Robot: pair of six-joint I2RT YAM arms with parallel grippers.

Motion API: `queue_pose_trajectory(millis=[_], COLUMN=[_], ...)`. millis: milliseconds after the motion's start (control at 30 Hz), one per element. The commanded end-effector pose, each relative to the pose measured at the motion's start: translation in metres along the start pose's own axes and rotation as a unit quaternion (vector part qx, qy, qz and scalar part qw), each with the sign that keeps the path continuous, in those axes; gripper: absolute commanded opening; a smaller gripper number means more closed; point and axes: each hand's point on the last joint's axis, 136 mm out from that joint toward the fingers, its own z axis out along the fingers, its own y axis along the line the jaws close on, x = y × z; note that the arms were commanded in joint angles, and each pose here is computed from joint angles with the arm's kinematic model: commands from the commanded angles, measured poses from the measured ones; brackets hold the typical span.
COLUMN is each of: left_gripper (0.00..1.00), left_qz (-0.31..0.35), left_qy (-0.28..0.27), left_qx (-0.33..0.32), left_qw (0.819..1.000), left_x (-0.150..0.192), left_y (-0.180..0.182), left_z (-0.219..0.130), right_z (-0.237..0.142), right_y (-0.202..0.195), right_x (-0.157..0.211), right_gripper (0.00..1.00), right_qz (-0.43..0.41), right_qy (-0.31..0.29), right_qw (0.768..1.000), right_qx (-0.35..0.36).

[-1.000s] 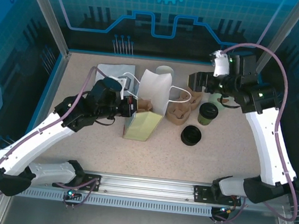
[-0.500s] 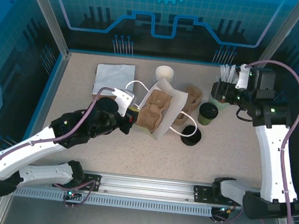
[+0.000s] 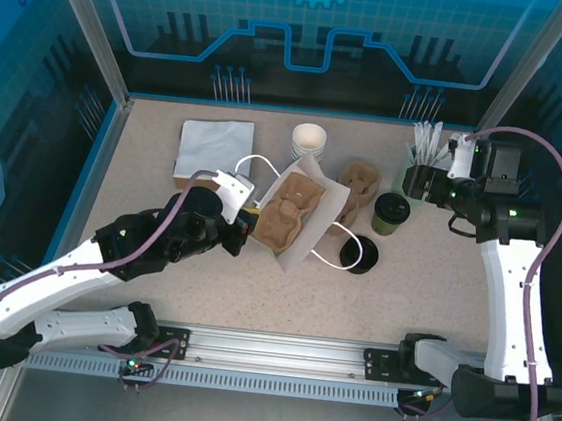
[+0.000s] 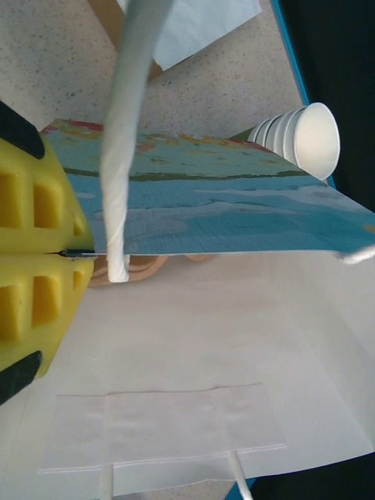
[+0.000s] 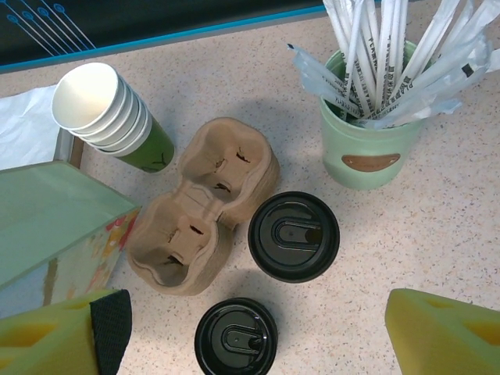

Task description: Pack the takeout coffee

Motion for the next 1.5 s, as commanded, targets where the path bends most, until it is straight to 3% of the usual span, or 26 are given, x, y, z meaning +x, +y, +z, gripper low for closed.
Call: queue_pose_trajectory(millis=[0, 200, 300, 500, 600, 833, 1100, 1233, 1467], left_gripper=[0.00, 0.00, 0.00, 0.00, 0.00, 0.00, 0.01, 0.01, 0.01], left_qz=[-0.054, -0.065, -0.043, -0.026, -0.017, 0.056, 0.110, 0.120, 0.097], left_qy=[-0.017, -0.026, -0.026, -0.008, 0.003, 0.033, 0.020, 0.024, 0.033], left_qx=[0.009, 0.024, 0.021, 0.030, 0.039, 0.033, 0.042, 0.047, 0.039], left_qw=[0.998, 0.997, 0.999, 0.999, 0.999, 0.997, 0.993, 0.991, 0.994], left_x=[-0.017, -0.020, -0.015, -0.010, -0.006, 0.014, 0.012, 0.010, 0.003], left_y=[-0.004, -0.007, -0.005, -0.009, -0.012, -0.003, -0.002, -0.005, -0.006], left_z=[-0.013, -0.019, -0.018, -0.016, -0.017, -0.029, -0.040, -0.040, -0.037], right_z=[0.004, 0.008, -0.001, -0.035, -0.047, -0.050, -0.061, -0.080, -0.088], right_y=[0.000, 0.018, 0.048, 0.107, 0.130, 0.142, 0.157, 0.175, 0.200], right_x=[0.004, 0.003, -0.003, -0.001, 0.006, 0.017, 0.028, 0.030, 0.056], right_gripper=[0.87, 0.86, 0.82, 0.75, 0.73, 0.73, 0.78, 0.78, 0.74], right_qz=[0.003, -0.002, -0.023, -0.117, -0.162, -0.203, -0.270, -0.280, -0.312], right_qy=[0.011, 0.022, 0.017, 0.015, 0.021, 0.028, 0.002, -0.021, 0.013], right_qw=[1.000, 0.998, 0.989, 0.967, 0.957, 0.954, 0.935, 0.918, 0.895], right_qx=[-0.010, -0.064, -0.143, -0.227, -0.240, -0.221, -0.230, -0.280, -0.319])
